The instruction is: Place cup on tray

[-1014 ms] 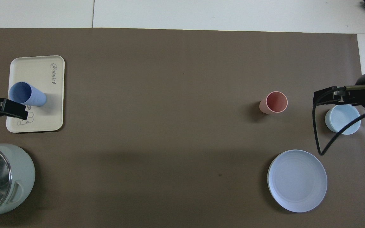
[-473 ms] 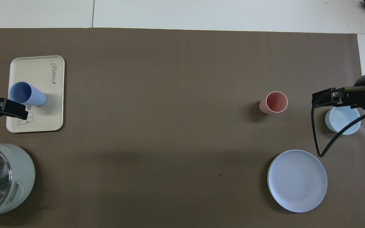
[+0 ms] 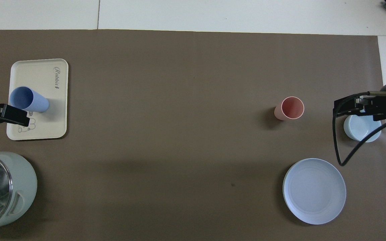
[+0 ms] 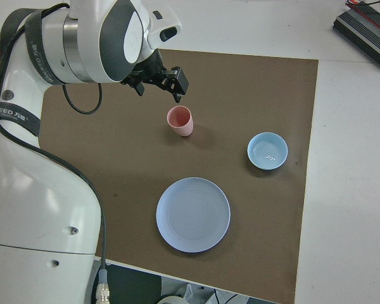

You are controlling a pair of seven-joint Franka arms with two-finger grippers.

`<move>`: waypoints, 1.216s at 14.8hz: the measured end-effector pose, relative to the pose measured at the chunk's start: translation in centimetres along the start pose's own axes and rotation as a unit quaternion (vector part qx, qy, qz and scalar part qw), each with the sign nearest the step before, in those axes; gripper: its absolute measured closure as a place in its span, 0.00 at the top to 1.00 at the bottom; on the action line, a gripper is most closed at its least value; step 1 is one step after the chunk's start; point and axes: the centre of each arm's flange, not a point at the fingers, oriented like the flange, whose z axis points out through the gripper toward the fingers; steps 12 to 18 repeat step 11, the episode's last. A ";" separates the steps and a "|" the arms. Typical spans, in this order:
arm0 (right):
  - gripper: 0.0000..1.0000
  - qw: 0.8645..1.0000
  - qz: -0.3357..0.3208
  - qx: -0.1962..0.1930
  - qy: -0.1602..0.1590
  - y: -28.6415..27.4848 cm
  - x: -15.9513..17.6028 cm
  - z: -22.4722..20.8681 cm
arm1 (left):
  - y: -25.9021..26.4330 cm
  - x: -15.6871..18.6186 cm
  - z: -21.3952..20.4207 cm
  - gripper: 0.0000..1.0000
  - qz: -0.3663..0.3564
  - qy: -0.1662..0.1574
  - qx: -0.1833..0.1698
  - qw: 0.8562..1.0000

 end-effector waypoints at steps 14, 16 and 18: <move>1.00 1.000 0.006 0.000 0.000 0.6 0.1 0.0 | 0.0 0.0 0.0 1.00 0.000 0.000 0.000 1.000; 1.00 1.000 0.006 0.000 0.000 0.6 0.1 0.0 | 0.0 0.0 0.0 1.00 0.000 0.000 0.000 1.000; 1.00 1.000 0.006 0.000 0.000 0.6 0.1 0.0 | 0.0 0.0 0.0 1.00 0.000 0.000 0.000 1.000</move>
